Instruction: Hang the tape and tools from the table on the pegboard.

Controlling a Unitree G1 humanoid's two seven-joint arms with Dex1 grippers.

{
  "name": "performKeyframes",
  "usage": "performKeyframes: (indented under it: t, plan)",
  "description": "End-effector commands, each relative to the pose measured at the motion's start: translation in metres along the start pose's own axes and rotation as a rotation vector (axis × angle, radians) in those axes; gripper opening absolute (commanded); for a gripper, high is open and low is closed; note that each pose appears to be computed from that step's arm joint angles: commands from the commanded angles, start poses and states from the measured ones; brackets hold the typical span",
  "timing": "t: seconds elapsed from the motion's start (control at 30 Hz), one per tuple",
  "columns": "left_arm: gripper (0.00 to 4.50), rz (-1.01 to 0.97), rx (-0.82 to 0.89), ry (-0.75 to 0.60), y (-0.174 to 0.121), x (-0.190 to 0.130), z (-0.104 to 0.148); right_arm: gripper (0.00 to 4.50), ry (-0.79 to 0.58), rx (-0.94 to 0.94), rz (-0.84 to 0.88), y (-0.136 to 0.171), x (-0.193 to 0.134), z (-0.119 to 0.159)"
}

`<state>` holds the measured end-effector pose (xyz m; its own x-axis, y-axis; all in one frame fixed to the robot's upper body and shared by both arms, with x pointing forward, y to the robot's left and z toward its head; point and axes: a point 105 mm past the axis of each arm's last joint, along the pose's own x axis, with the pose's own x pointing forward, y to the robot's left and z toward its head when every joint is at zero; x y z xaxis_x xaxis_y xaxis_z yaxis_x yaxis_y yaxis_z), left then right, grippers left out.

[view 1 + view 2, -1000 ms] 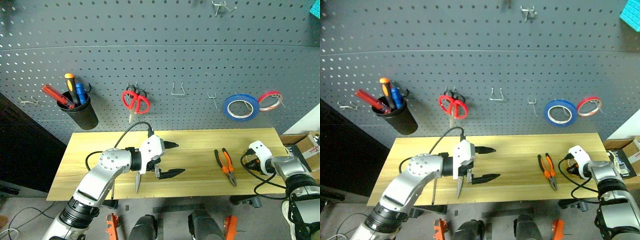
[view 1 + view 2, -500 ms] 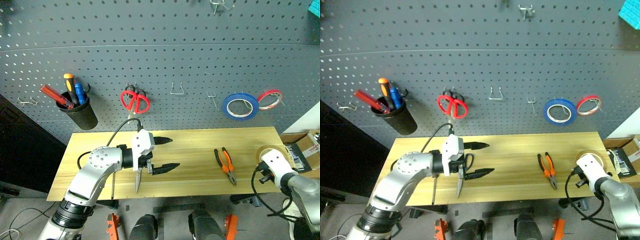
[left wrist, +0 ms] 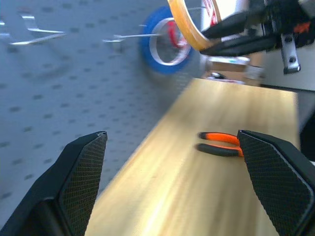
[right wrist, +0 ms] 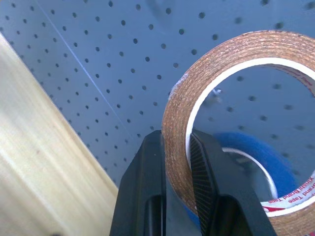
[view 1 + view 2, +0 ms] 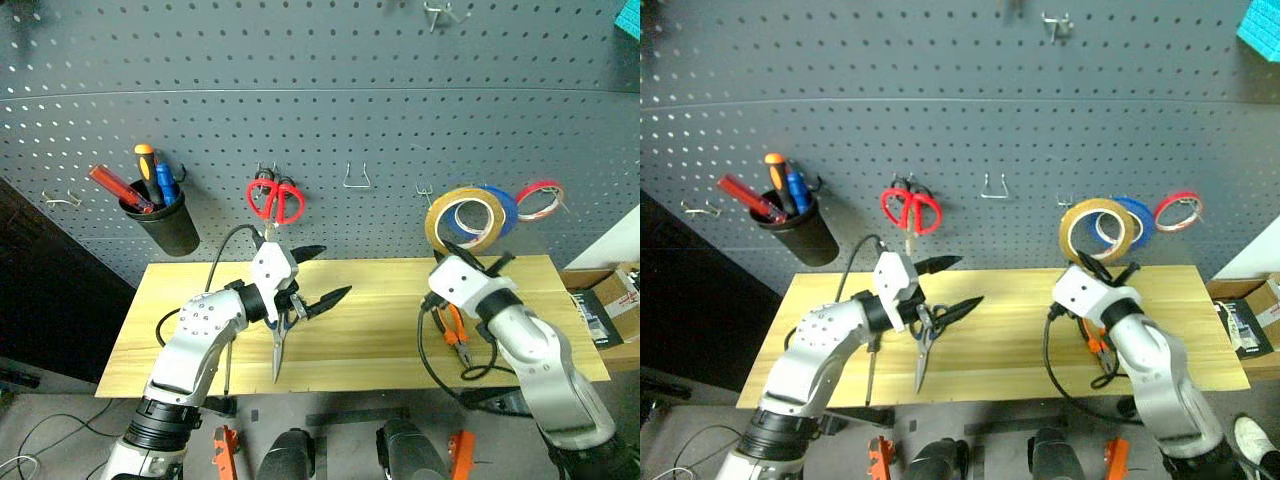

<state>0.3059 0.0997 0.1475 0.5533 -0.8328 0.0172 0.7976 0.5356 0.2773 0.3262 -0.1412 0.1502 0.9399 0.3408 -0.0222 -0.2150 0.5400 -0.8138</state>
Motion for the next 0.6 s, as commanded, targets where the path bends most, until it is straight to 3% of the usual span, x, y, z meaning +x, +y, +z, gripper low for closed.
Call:
performKeyframes:
  t: [0.03, 0.17, 0.4, 0.47, 0.6]
  plan:
    - [4.5, 0.017, 0.034, -0.033, 0.002, -0.001, 0.01, 0.41, -0.066, 0.028, 0.025, 0.003, 0.017, 0.007]
    - [4.5, 0.02, 0.032, -0.032, 0.001, -0.001, 0.009, 0.41, -0.066, 0.052, 0.057, 0.009, 0.032, 0.001]
    - [4.5, 0.059, 0.064, 0.009, 0.014, -0.009, -0.001, 2.63, -0.026, 0.125, 0.041, 0.021, 0.006, -0.007]
    - [4.5, 0.073, 0.089, 0.034, 0.023, -0.014, -0.006, 3.29, 0.044, 0.168, 0.024, 0.028, -0.007, -0.016]
    - [4.5, 0.059, 0.126, 0.082, 0.033, -0.019, -0.015, 4.49, 0.332, 0.439, -0.047, 0.045, -0.028, -0.055]
